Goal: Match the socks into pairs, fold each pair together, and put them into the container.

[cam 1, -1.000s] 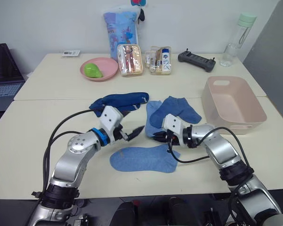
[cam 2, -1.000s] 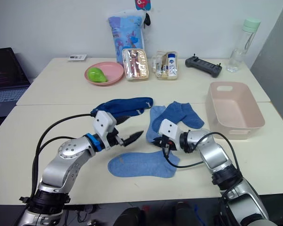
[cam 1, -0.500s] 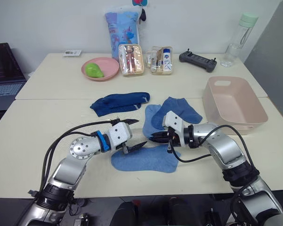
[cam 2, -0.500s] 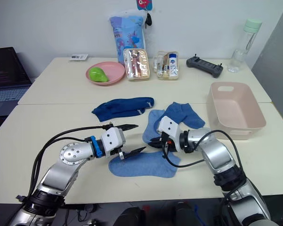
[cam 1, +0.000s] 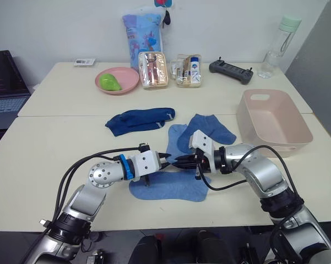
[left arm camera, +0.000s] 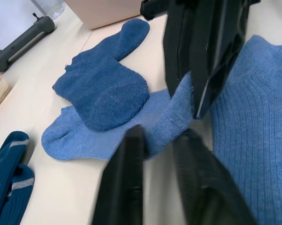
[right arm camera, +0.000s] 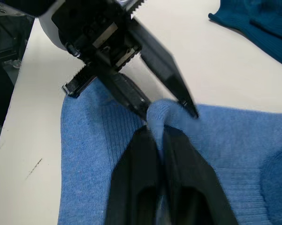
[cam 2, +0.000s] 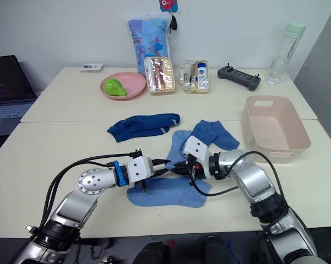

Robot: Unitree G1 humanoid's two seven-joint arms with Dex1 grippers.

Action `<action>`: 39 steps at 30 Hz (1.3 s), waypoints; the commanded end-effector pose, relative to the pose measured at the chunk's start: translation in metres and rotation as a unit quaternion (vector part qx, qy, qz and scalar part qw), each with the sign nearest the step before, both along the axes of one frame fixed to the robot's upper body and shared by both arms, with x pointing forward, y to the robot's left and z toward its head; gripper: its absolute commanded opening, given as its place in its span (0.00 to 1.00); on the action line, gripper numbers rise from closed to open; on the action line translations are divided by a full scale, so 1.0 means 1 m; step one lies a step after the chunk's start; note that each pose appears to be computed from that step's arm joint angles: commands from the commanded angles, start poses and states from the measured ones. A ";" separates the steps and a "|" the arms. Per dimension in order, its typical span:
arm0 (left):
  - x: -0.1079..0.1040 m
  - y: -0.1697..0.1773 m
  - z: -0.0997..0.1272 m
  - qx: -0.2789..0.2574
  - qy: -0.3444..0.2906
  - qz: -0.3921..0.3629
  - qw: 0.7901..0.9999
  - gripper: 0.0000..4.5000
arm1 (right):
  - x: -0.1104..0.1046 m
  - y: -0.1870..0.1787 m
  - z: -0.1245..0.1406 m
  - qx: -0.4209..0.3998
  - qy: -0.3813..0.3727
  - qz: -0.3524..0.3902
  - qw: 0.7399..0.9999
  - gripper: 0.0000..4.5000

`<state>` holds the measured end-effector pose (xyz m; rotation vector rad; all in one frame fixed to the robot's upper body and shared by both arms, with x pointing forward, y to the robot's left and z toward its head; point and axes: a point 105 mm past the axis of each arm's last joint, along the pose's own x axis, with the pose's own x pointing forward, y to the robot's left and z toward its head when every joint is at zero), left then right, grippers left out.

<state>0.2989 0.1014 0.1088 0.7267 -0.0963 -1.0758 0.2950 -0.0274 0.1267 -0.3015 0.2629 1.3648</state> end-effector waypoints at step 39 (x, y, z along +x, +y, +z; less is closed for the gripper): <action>-0.014 0.054 0.019 0.006 -0.025 0.054 0.998 0.00 | 0.123 -0.088 0.016 -0.205 -0.277 -0.145 0.927 0.01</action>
